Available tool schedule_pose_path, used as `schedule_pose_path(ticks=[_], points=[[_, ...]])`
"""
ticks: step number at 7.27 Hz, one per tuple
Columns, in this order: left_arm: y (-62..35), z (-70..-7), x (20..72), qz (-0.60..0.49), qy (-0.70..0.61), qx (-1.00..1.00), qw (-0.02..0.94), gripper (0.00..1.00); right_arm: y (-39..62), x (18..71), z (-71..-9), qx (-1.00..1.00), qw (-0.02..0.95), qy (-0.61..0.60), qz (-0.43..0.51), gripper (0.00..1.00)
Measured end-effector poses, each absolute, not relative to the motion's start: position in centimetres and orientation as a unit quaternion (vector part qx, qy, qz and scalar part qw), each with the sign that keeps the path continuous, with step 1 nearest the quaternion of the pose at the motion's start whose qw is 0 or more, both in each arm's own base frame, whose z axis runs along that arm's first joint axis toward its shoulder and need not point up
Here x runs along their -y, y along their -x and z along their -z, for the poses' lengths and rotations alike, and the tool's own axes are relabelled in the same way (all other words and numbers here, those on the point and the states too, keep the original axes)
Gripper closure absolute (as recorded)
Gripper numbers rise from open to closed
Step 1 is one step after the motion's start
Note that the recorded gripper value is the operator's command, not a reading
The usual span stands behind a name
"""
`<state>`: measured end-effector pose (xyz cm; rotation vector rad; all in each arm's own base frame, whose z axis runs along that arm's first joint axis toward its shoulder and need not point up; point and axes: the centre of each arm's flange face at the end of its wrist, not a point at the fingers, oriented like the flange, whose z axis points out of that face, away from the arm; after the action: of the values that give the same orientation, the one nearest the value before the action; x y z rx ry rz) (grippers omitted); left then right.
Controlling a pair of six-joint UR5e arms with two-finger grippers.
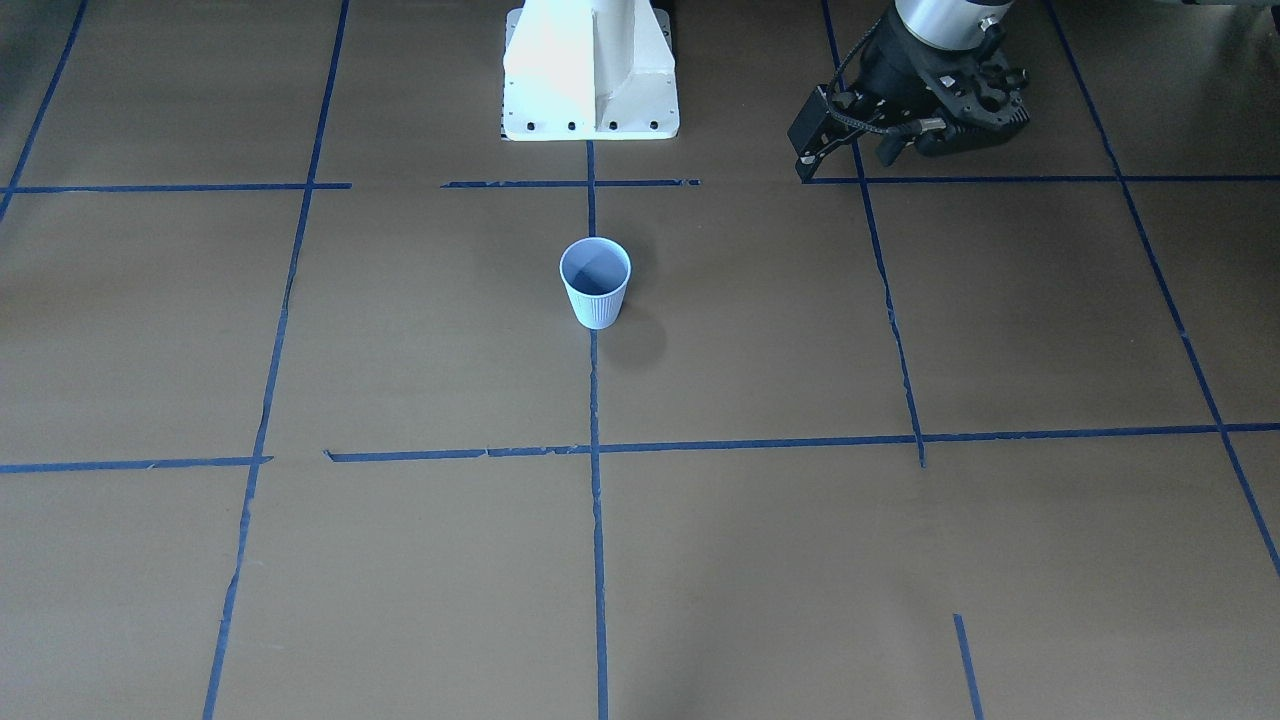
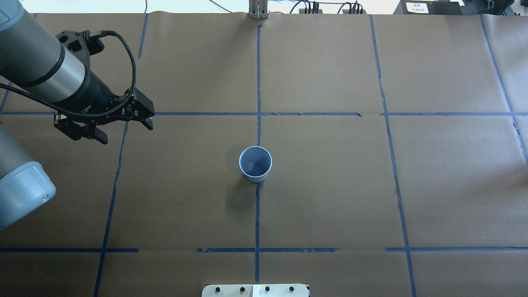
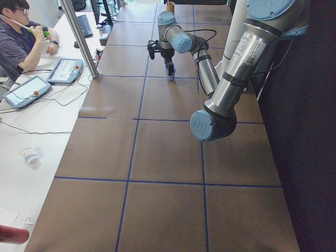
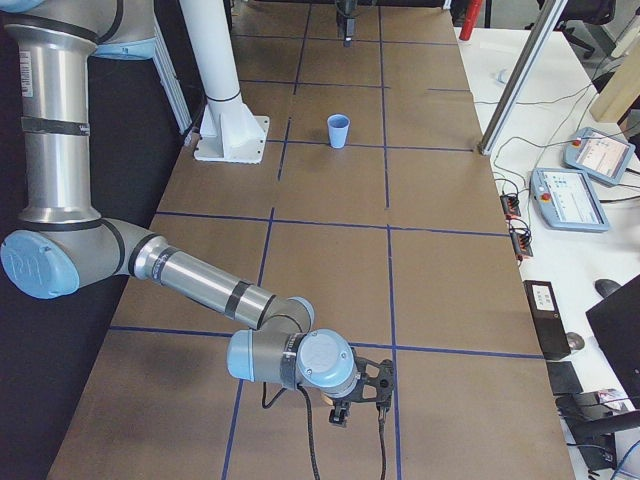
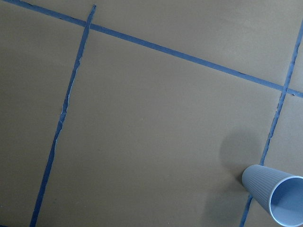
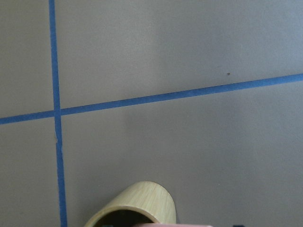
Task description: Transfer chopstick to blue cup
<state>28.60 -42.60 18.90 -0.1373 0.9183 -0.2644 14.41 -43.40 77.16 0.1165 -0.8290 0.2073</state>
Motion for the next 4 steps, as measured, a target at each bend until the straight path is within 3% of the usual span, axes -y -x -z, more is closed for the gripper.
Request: schedule_pose_path(ticks=[2,4], points=[[-28.68,-19.06,42.7,0.129,0.067,-0.44,0.886,0.0,-14.49,43.85,-76.85,0.402,0.908,-0.057,-0.104,0.4],[-28.79,-19.19,42.77,0.131,0.068,-0.438,0.887,0.0,-14.56,44.29,-76.62,0.401,0.908,-0.059,-0.104,0.51]])
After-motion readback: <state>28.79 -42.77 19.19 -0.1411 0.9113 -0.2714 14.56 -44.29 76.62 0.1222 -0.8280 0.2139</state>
